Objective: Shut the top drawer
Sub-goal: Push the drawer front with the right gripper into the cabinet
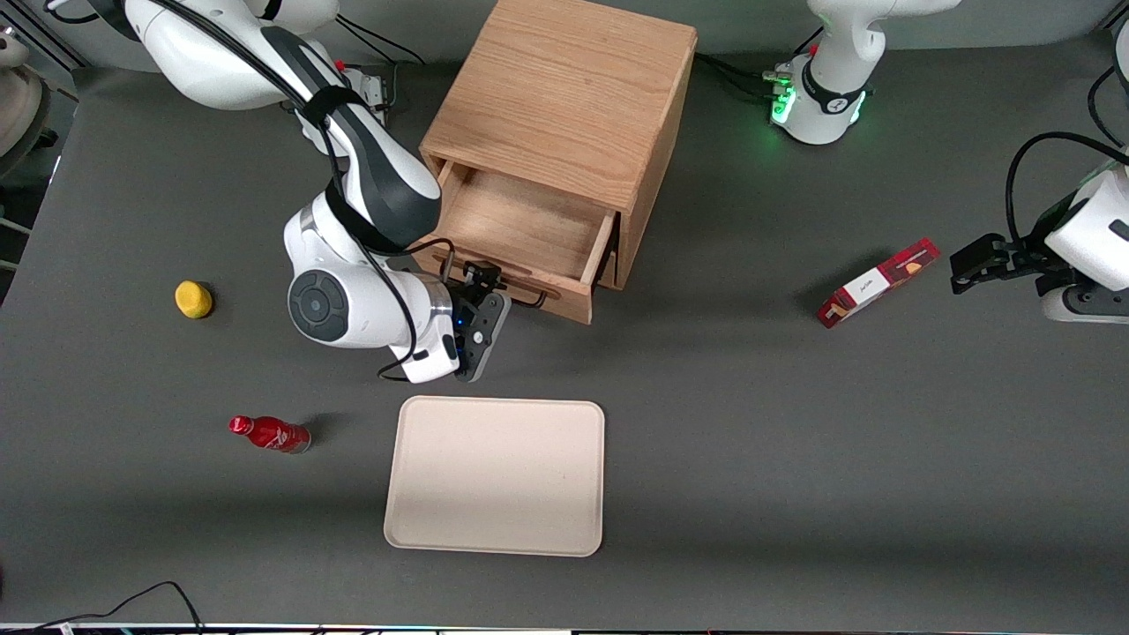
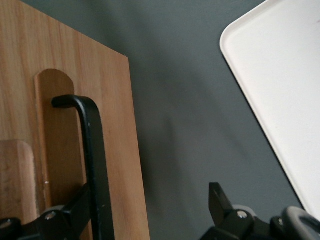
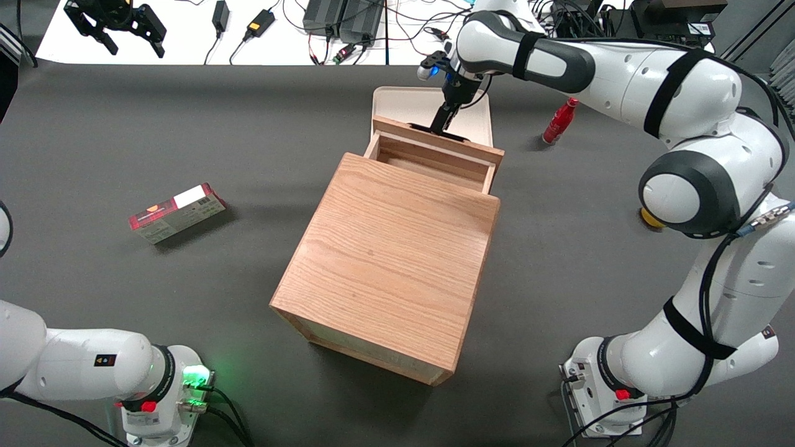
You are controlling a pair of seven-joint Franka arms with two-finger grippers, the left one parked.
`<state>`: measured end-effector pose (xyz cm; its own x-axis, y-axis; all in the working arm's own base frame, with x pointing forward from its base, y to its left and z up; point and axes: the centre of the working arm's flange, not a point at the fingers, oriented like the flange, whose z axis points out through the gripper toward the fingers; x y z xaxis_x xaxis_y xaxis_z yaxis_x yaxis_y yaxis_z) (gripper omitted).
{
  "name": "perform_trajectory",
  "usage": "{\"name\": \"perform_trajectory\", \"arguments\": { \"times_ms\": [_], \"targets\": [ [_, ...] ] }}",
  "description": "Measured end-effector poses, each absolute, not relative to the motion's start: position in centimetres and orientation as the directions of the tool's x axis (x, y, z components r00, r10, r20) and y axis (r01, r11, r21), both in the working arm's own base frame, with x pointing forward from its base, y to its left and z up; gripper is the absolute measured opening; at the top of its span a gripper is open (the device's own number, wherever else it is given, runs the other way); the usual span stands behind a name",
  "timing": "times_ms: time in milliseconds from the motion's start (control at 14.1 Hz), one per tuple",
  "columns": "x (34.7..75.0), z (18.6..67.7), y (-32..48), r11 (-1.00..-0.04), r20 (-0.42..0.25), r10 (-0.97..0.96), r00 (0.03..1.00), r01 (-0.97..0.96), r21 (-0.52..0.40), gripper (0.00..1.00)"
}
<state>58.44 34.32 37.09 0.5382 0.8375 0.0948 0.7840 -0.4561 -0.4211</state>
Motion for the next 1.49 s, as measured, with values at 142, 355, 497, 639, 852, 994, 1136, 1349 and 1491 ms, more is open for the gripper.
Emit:
{"name": "perform_trajectory", "arguments": {
  "times_ms": [142, 355, 497, 639, 852, 994, 1136, 1349, 1491],
  "targets": [
    [57.2, 37.1, 34.7, -0.459, 0.094, 0.834, 0.544, 0.778, -0.429, 1.00],
    [55.1, 37.2, 35.3, -0.463, 0.106, 0.829, 0.549, 0.780, -0.422, 1.00],
    [53.6, 37.2, 35.8, -0.460, 0.109, 0.828, 0.550, 0.778, -0.429, 1.00],
    [52.4, 36.9, 36.2, -0.464, 0.109, 0.825, 0.555, 0.775, -0.430, 1.00],
    [50.4, 36.5, 36.9, -0.465, 0.109, 0.826, 0.553, 0.778, -0.421, 1.00],
    [49.3, 36.5, 37.3, -0.468, 0.107, 0.821, 0.561, 0.769, -0.435, 1.00],
    [48.8, 36.7, 37.4, -0.470, 0.108, 0.819, 0.564, 0.766, -0.440, 1.00],
    [48.5, 37.3, 37.3, -0.475, 0.116, 0.812, 0.572, 0.763, -0.438, 1.00],
    [48.3, 37.5, 37.4, -0.478, 0.122, 0.803, 0.584, 0.752, -0.455, 1.00]
  ]
}}
